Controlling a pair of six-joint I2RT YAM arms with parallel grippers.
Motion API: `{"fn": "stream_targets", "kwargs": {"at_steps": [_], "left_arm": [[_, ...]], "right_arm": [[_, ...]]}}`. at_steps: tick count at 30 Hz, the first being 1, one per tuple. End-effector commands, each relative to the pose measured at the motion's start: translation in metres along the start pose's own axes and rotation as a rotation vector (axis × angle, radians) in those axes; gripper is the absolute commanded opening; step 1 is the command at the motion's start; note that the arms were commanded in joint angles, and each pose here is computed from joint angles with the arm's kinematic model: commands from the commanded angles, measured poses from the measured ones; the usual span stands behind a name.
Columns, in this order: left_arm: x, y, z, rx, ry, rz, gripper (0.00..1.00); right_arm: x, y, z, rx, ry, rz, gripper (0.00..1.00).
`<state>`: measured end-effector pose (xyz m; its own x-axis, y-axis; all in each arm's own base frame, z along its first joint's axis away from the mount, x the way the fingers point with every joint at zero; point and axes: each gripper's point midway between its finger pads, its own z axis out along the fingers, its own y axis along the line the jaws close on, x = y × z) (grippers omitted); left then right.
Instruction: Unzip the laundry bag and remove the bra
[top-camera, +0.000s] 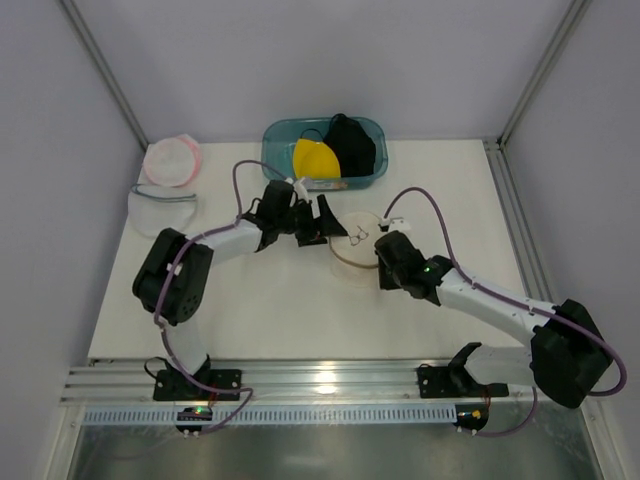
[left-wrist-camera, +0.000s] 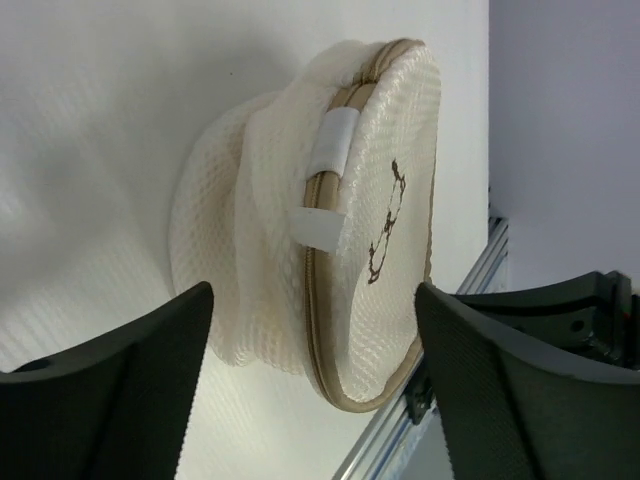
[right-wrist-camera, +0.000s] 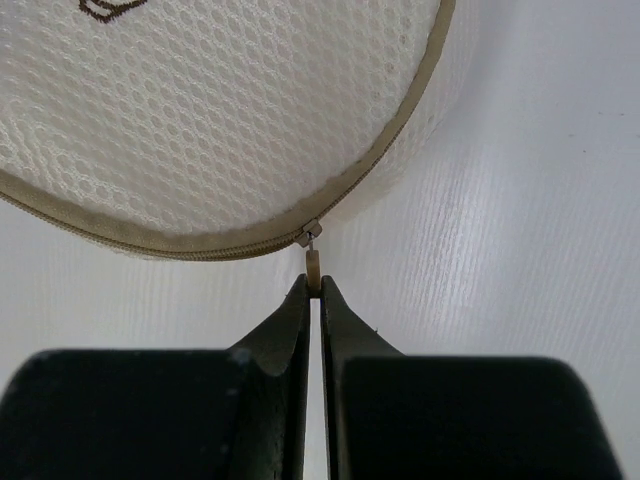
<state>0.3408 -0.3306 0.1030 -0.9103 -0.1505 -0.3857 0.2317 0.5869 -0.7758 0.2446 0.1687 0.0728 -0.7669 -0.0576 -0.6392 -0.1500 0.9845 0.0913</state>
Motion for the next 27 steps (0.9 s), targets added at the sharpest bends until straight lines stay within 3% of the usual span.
{"fn": "stream_targets", "kwargs": {"at_steps": [1, 2, 6, 8, 9, 14, 17, 23, 27], "left_arm": [[-0.027, -0.024, -0.012, 0.066, -0.061, 0.022, 0.87], [-0.03, -0.019, -0.014, 0.036, -0.093, 0.013, 0.94], [-0.03, -0.005, -0.041, -0.117, -0.186, -0.05, 0.98], [-0.021, -0.021, -0.06, -0.107, -0.215, -0.092, 0.99], [-0.002, -0.011, -0.063, -0.126, -0.195, -0.132, 0.99], [0.041, -0.045, -0.066, -0.029, -0.153, -0.195, 0.99], [0.06, -0.052, -0.057, 0.01, -0.12, -0.224, 1.0], [0.066, -0.056, -0.04, 0.023, -0.093, -0.252, 0.98], [0.057, -0.052, -0.033, 0.015, -0.136, -0.26, 0.9]], "right_arm": [[-0.012, -0.001, -0.002, 0.004, -0.029, -0.019, 0.04], [-0.013, 0.0, -0.004, -0.007, -0.037, -0.016, 0.04], [-0.017, 0.007, -0.009, -0.055, -0.058, -0.016, 0.04], [-0.015, 0.019, -0.012, -0.129, -0.051, -0.029, 0.04], [-0.019, 0.028, -0.014, -0.181, -0.068, -0.033, 0.04], [-0.006, 0.094, -0.047, -0.615, -0.042, -0.107, 0.04], [-0.006, 0.114, -0.067, -0.759, -0.062, -0.14, 0.04], [-0.005, 0.121, -0.073, -0.804, -0.07, -0.166, 0.04], [0.0, 0.124, -0.073, -0.806, -0.055, -0.184, 0.04]]}}
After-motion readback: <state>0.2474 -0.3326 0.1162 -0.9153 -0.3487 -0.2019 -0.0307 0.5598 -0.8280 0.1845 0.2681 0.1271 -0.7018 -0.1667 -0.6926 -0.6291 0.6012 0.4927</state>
